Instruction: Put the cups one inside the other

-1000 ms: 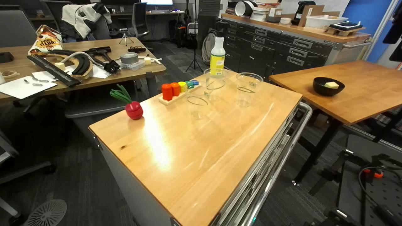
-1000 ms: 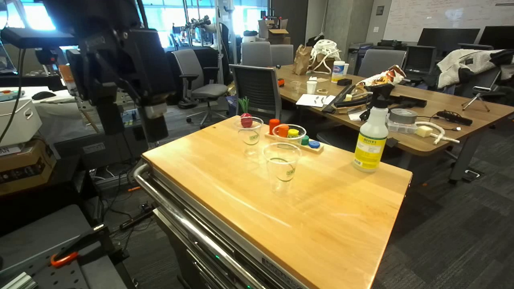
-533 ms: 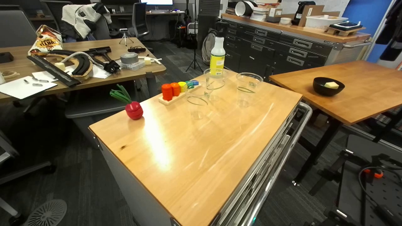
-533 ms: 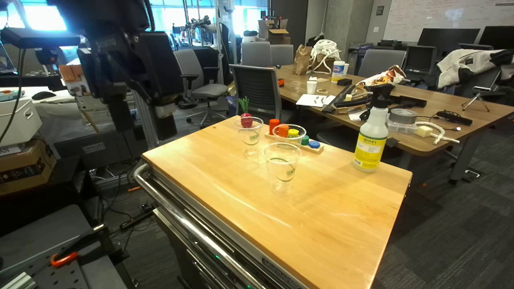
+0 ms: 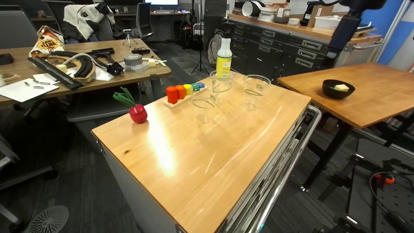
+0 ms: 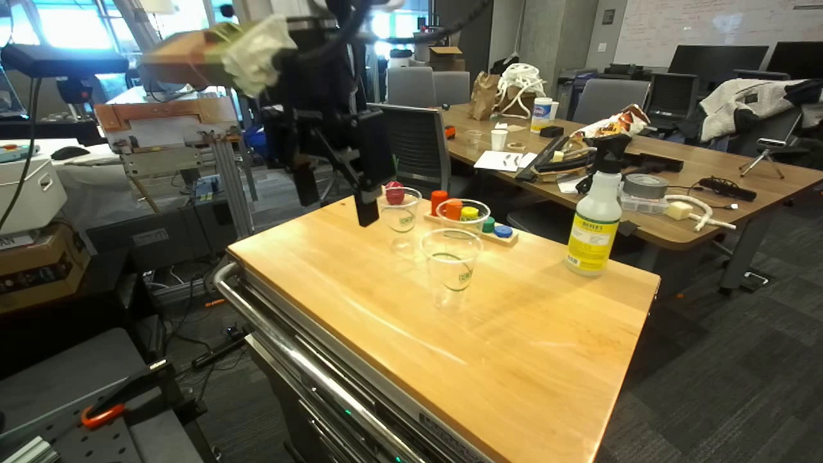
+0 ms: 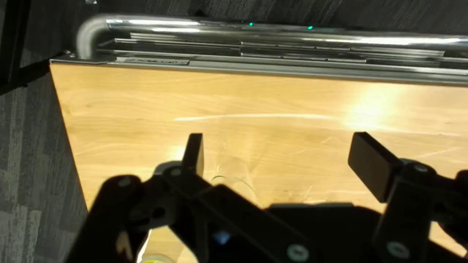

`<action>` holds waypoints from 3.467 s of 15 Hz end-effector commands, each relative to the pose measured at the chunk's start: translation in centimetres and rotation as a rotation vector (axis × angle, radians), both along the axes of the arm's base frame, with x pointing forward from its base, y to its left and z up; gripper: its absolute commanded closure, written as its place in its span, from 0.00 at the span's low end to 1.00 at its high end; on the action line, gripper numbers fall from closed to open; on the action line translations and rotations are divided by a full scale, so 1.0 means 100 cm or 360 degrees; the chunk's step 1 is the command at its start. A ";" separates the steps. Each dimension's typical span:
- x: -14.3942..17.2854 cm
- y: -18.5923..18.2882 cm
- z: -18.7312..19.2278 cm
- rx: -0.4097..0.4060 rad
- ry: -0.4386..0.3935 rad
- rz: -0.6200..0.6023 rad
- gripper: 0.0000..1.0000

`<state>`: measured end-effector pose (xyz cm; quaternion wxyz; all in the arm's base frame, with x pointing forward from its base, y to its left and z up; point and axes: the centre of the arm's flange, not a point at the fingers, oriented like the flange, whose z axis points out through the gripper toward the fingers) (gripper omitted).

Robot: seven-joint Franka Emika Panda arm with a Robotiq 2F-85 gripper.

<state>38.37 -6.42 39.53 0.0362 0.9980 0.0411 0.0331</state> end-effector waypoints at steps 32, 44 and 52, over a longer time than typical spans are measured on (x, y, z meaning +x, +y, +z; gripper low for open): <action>0.167 -0.093 -0.126 0.0320 0.0143 -0.0457 0.96; 0.173 -0.054 -0.009 0.0387 0.0068 -0.0629 0.99; 0.239 0.006 0.045 0.0239 -0.0089 -0.0592 0.99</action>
